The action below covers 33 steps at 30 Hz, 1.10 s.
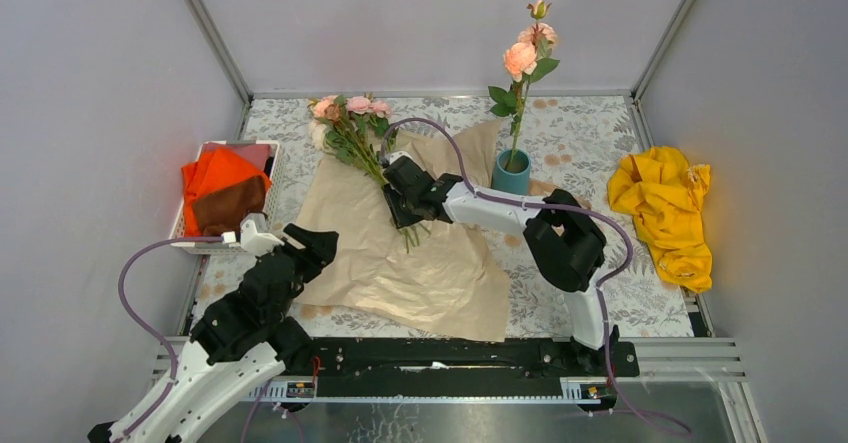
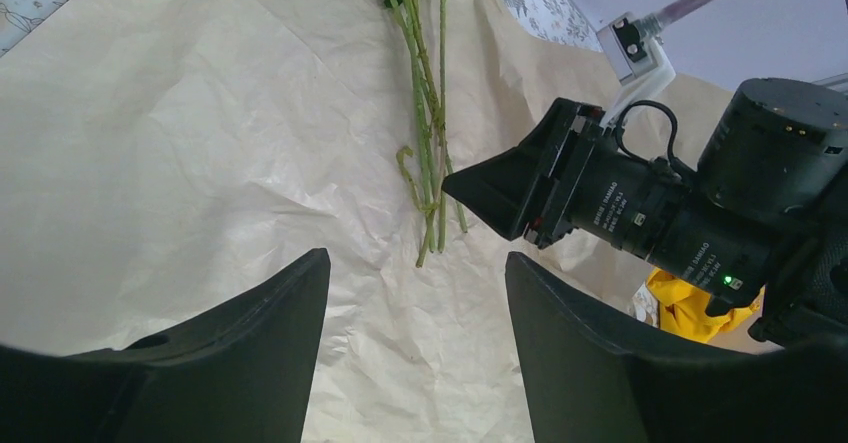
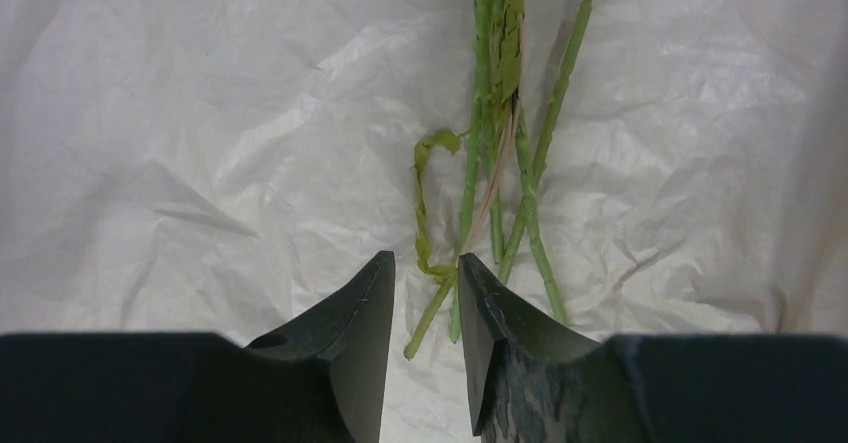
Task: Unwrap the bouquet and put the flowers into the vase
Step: Pick up the fake flower from the wrapping paper.
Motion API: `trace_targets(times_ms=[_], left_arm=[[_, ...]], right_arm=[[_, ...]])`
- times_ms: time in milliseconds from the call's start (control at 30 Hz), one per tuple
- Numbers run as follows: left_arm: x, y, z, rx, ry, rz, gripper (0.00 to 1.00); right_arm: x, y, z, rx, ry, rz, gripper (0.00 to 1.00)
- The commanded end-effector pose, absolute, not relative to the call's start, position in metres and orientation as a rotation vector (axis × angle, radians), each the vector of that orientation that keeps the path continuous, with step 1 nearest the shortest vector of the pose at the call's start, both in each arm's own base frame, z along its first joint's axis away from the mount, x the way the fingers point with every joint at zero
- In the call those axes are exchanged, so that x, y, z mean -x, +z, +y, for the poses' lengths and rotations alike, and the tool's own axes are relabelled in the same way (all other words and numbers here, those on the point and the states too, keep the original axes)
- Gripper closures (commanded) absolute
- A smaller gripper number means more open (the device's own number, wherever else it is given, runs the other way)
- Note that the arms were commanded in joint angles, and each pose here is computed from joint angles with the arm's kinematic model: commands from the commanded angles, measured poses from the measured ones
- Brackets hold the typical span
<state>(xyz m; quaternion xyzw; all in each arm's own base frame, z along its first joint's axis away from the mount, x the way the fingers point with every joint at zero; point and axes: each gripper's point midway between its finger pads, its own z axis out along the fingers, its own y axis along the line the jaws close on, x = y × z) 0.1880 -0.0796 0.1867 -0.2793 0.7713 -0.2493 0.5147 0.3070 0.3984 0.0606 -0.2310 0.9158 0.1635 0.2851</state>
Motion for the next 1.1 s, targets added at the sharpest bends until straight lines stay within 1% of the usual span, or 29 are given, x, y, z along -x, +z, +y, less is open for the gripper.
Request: trace_targets(times_ms=[0, 133, 800, 1067], left_arm=[[-0.188, 0.185, -0.078, 0.692, -0.604, 1.841, 0.28], [-0.187, 0.184, -0.078, 0.69, -0.605, 1.843, 0.28], [-0.187, 0.181, -0.079, 0.691, -0.61, 1.85, 0.28], [-0.187, 0.178, -0.079, 0.692, -0.608, 1.855, 0.27]], right_arm=[[-0.321, 0.069, 0.405, 0.621, 0.4, 2.407, 0.63], [-0.324, 0.06, 0.403, 0.62, 0.376, 2.425, 0.64], [-0.329, 0.03, 0.397, 0.606, 0.352, 2.475, 0.71], [-0.333, 0.042, 0.396, 0.594, 0.353, 2.455, 0.88]])
